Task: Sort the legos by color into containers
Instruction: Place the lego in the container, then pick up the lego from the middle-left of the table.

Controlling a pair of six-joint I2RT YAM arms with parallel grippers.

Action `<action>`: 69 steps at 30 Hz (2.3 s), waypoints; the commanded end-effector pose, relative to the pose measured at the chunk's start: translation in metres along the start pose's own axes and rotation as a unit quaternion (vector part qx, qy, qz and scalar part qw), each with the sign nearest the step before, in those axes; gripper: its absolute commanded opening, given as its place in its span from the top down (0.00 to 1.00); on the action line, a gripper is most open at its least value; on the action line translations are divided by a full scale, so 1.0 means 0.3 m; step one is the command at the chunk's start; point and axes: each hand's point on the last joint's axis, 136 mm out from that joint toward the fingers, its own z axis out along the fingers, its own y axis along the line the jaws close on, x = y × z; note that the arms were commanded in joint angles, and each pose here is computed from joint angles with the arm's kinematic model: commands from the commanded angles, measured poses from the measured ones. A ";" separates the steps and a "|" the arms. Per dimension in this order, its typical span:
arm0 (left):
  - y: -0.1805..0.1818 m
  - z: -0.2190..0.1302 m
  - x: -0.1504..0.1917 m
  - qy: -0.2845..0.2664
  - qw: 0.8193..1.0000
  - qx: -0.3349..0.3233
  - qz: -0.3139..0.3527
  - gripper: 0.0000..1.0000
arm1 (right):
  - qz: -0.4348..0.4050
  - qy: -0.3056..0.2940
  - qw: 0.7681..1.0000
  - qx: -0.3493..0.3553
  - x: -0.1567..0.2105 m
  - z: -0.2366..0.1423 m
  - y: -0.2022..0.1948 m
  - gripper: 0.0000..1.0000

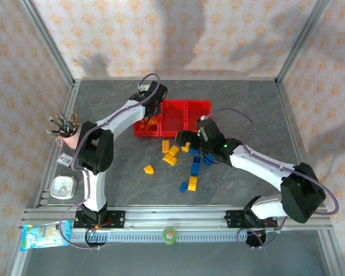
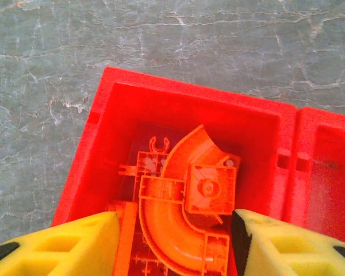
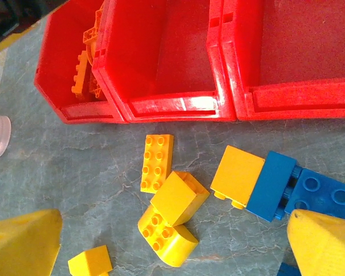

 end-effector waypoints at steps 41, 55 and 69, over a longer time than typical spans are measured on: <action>0.133 -0.246 0.828 0.131 0.986 0.054 -0.083 0.34 | -0.074 0.043 0.996 -0.001 0.217 -0.015 -0.042 0.00; 0.120 -0.228 0.817 0.123 0.989 0.049 -0.066 0.62 | -0.075 0.039 0.996 -0.008 0.200 -0.020 -0.020 0.00; 0.021 -0.387 0.483 0.022 0.997 0.073 -0.031 0.67 | -0.021 0.000 1.000 -0.023 0.047 -0.078 -0.021 0.00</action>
